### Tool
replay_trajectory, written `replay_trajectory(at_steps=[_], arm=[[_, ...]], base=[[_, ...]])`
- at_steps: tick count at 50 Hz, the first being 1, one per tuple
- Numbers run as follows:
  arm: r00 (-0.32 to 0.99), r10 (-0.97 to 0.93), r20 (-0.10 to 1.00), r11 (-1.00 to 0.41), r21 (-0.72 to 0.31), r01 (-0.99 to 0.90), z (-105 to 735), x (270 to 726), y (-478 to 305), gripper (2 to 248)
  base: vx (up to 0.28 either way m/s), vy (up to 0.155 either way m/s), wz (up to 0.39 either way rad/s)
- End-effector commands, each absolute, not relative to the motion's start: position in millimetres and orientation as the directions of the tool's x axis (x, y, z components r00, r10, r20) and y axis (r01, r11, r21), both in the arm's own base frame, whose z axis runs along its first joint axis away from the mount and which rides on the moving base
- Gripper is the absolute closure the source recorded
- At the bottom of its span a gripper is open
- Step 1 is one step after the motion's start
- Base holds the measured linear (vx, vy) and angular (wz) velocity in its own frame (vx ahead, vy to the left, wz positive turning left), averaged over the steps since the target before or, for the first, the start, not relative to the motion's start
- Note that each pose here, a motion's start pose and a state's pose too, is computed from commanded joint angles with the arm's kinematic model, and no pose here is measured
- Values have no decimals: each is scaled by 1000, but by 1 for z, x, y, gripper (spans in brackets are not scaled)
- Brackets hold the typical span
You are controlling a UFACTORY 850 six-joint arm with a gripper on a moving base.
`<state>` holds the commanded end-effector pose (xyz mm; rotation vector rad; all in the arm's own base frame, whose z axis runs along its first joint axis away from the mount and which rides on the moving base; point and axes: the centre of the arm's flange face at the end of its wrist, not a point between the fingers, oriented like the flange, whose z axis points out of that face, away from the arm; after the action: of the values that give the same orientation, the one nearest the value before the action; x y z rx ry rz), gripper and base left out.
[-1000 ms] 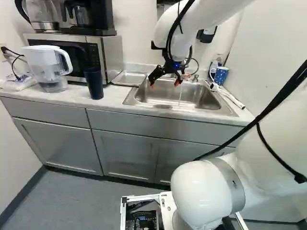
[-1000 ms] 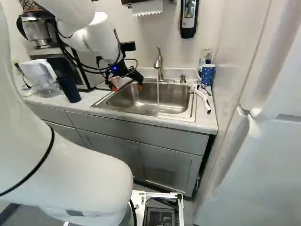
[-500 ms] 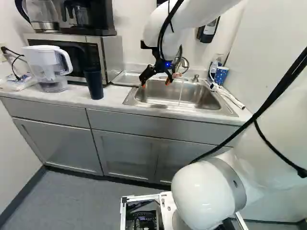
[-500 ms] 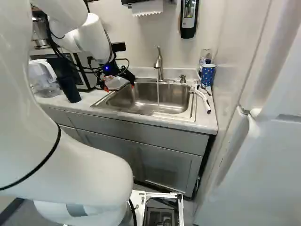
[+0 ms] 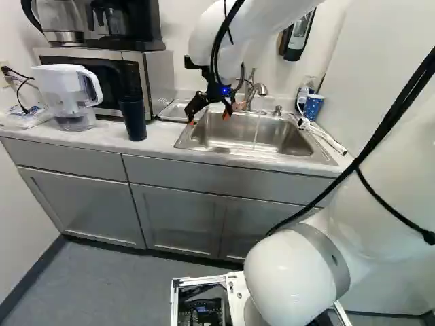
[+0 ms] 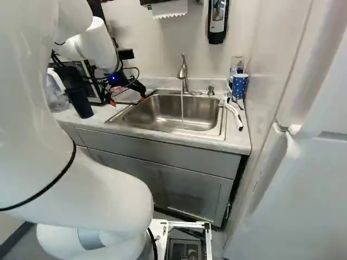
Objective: Rinse the cup and place it in the tray
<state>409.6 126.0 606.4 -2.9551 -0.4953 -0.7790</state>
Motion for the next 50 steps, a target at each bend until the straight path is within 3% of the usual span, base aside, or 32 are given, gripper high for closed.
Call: replay_trajectory(at_steps=[50], arm=[[757, 440, 483, -874, 37, 485, 608, 410, 215, 3]], base=[[0, 0, 0]])
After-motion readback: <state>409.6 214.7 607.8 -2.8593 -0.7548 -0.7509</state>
